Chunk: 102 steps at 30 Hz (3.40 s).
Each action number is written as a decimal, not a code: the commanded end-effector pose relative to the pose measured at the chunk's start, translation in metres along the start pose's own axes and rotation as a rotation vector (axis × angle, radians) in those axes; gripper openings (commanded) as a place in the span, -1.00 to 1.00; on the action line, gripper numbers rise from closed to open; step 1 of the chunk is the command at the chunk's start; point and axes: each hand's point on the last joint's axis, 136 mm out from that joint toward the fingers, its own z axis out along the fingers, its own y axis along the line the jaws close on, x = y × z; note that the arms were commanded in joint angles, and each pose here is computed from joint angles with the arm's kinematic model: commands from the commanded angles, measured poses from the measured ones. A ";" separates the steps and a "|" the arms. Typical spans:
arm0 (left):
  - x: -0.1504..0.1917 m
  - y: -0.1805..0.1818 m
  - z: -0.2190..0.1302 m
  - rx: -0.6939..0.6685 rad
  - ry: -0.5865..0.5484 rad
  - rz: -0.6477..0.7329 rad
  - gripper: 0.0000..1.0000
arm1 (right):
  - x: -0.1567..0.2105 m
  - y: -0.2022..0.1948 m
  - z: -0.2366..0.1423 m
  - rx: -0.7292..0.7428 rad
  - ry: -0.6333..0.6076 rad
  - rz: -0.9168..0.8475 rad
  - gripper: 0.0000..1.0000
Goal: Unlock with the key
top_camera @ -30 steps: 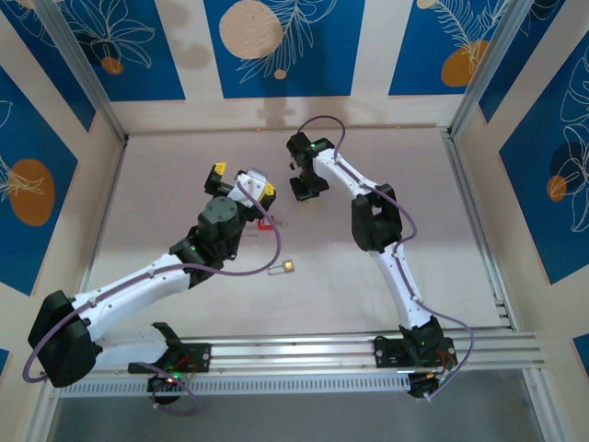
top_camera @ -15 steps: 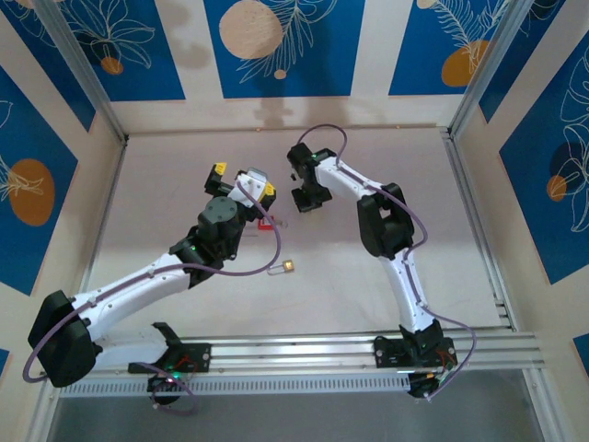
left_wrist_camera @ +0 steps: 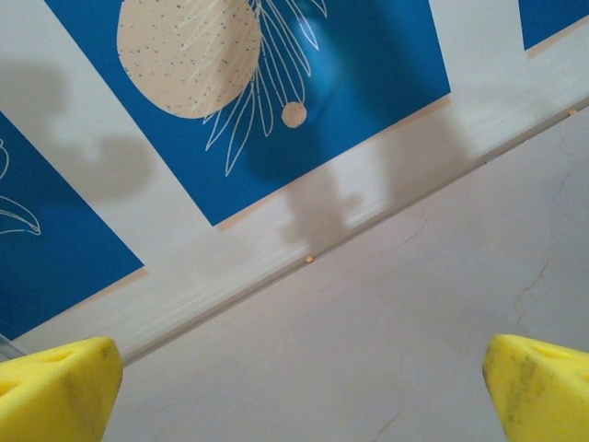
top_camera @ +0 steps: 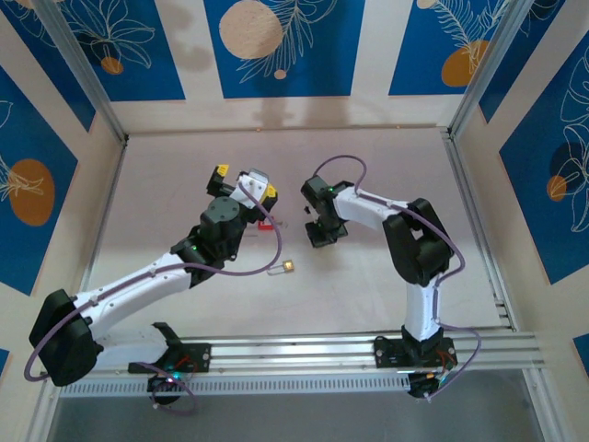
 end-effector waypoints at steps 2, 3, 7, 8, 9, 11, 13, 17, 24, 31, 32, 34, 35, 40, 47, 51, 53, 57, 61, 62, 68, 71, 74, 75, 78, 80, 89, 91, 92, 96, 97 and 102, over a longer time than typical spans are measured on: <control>-0.002 -0.004 0.003 0.026 -0.003 -0.026 1.00 | 0.023 0.012 0.005 -0.088 0.038 0.048 -0.74; -0.001 -0.004 0.003 0.028 -0.001 -0.025 1.00 | 0.027 0.015 0.006 -0.108 0.048 0.050 -0.63; -0.005 -0.003 0.001 0.028 -0.016 -0.017 1.00 | 0.025 0.028 -0.011 -0.238 0.026 0.077 -0.23; -0.005 -0.003 0.001 0.029 -0.021 -0.017 1.00 | 0.022 0.028 -0.018 -0.259 0.009 0.081 -0.21; -0.006 -0.002 0.000 0.029 -0.026 -0.016 1.00 | 0.017 0.028 -0.028 -0.268 -0.013 0.082 -0.19; -0.008 -0.001 -0.001 0.031 -0.031 -0.018 1.00 | 0.011 0.023 -0.046 -0.256 -0.051 0.079 -0.16; -0.008 -0.003 -0.001 0.037 -0.031 -0.017 1.00 | 0.004 0.019 -0.060 -0.242 -0.082 0.071 -0.16; -0.009 -0.002 -0.002 0.038 -0.035 -0.018 1.00 | -0.005 0.006 -0.068 -0.155 -0.105 0.044 -0.17; -0.009 -0.004 -0.002 0.048 -0.038 -0.016 1.00 | -0.001 0.008 -0.046 -0.066 -0.033 -0.050 -0.47; -0.008 -0.007 -0.002 0.062 -0.041 -0.014 1.00 | 0.011 0.011 -0.016 0.000 0.052 -0.128 -0.49; -0.008 -0.006 -0.002 0.061 -0.040 -0.015 1.00 | 0.011 0.011 -0.014 0.010 0.055 -0.137 -0.45; -0.008 -0.007 -0.002 0.065 -0.040 -0.013 1.00 | 0.010 0.008 -0.008 0.039 0.056 -0.138 -0.33; -0.007 -0.007 -0.001 0.064 -0.035 -0.009 1.00 | 0.010 0.007 -0.006 0.045 0.055 -0.135 -0.32; -0.005 -0.008 0.001 0.061 -0.025 -0.005 1.00 | 0.007 0.008 -0.001 0.042 0.046 -0.129 -0.34; -0.005 -0.009 0.001 0.065 -0.023 -0.003 1.00 | 0.000 -0.002 0.002 0.086 0.029 -0.110 -0.45; -0.005 -0.010 0.001 0.068 -0.023 -0.003 1.00 | -0.004 -0.008 0.002 0.102 0.022 -0.105 -0.47; -0.004 -0.010 0.001 0.067 -0.022 -0.002 1.00 | -0.005 -0.007 0.001 0.087 0.018 -0.101 -0.47; -0.004 -0.011 0.001 0.070 -0.021 0.000 1.00 | -0.007 0.000 0.000 0.030 0.007 -0.098 -0.48; -0.004 -0.010 0.001 0.068 -0.020 -0.003 1.00 | -0.007 0.003 0.001 0.013 0.004 -0.098 -0.55; -0.004 -0.011 0.001 0.070 -0.021 -0.002 1.00 | -0.007 0.002 0.002 0.015 0.003 -0.095 -0.57; -0.003 -0.011 0.002 0.072 -0.019 0.000 1.00 | -0.007 0.001 0.001 0.015 -0.022 -0.083 -0.73; -0.003 -0.012 0.002 0.073 -0.019 0.000 1.00 | -0.009 0.000 -0.004 0.026 -0.045 -0.082 -0.80; -0.002 -0.012 0.002 0.072 -0.017 0.000 1.00 | -0.010 -0.001 -0.008 0.029 -0.062 -0.079 -0.85; -0.002 -0.012 0.002 0.073 -0.017 0.001 1.00 | -0.010 -0.001 -0.009 0.029 -0.067 -0.077 -0.87; -0.002 -0.012 0.003 0.073 -0.016 0.003 1.00 | -0.012 0.000 -0.013 0.024 -0.085 -0.072 -0.91; -0.002 -0.013 0.003 0.074 -0.015 0.004 1.00 | -0.012 0.001 -0.015 0.016 -0.096 -0.071 -0.93; -0.002 -0.013 0.003 0.076 -0.015 0.004 1.00 | -0.016 0.001 -0.024 0.020 -0.144 -0.058 -1.00; -0.001 -0.014 0.003 0.077 -0.014 0.005 0.99 | -0.017 0.001 -0.028 0.018 -0.162 -0.053 -1.00; -0.001 -0.013 0.003 0.074 -0.015 0.002 1.00 | -0.018 0.000 -0.031 0.023 -0.169 -0.050 -1.00; -0.001 -0.013 0.003 0.070 -0.026 -0.010 1.00 | -0.019 -0.001 -0.039 0.039 -0.195 -0.047 -1.00; -0.001 -0.013 0.003 0.069 -0.024 -0.008 1.00 | -0.020 -0.001 -0.042 0.039 -0.203 -0.046 -1.00; 0.002 -0.018 0.004 0.082 -0.032 -0.007 1.00 | -0.022 0.001 -0.059 0.029 -0.247 -0.037 -1.00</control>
